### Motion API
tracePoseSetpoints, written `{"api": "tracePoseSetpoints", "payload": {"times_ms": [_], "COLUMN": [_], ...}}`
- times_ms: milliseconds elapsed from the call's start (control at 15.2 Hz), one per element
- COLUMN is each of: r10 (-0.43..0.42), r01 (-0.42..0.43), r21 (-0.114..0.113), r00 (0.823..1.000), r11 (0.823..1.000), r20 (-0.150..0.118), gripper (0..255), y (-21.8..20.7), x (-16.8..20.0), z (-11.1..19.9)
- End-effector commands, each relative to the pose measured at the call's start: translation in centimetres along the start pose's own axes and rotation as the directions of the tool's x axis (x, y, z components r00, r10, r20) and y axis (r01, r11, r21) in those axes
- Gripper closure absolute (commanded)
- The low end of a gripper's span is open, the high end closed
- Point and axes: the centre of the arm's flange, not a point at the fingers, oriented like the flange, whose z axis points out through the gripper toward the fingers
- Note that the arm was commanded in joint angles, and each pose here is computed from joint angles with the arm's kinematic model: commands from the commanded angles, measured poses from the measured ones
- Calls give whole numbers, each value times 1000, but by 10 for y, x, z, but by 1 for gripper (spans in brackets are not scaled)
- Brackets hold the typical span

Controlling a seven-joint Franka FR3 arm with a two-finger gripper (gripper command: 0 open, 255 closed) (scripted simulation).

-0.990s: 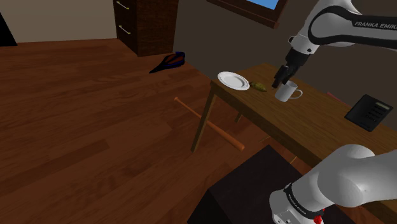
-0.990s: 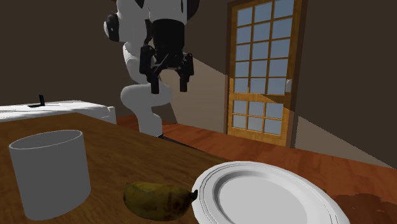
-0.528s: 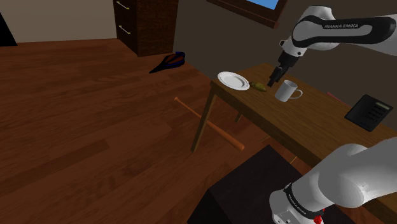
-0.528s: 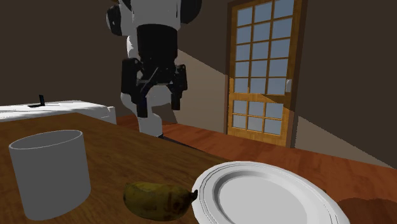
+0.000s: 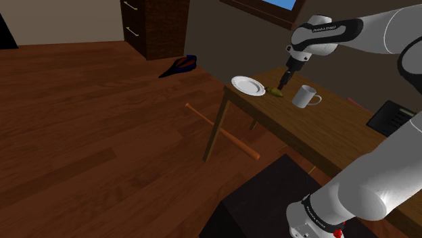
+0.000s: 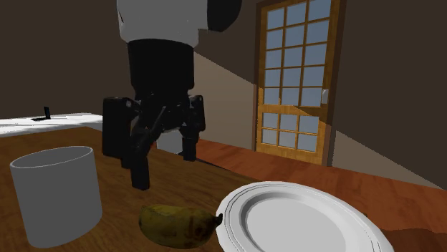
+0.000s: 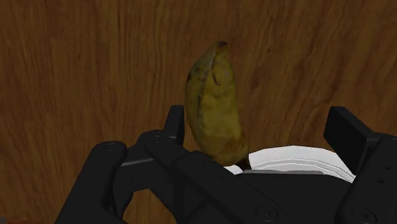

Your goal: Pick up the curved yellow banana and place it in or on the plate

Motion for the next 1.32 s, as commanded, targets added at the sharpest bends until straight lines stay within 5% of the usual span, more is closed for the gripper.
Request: {"api": "tracePoseSetpoints", "payload": {"times_ms": [0, 660, 1188, 1254], "r10": [-38, -71, -71, -71], "r01": [38, 71, 71, 71], "r21": [-1, -1, -1, -1], "r00": [999, 997, 997, 997], "r11": [999, 997, 997, 997], "r20": [-1, -2, -2, -2], "gripper": [0, 0, 0, 255], "y": [21, 41, 41, 41], "x": [10, 23, 23, 23], "z": [10, 61, 61, 61]}}
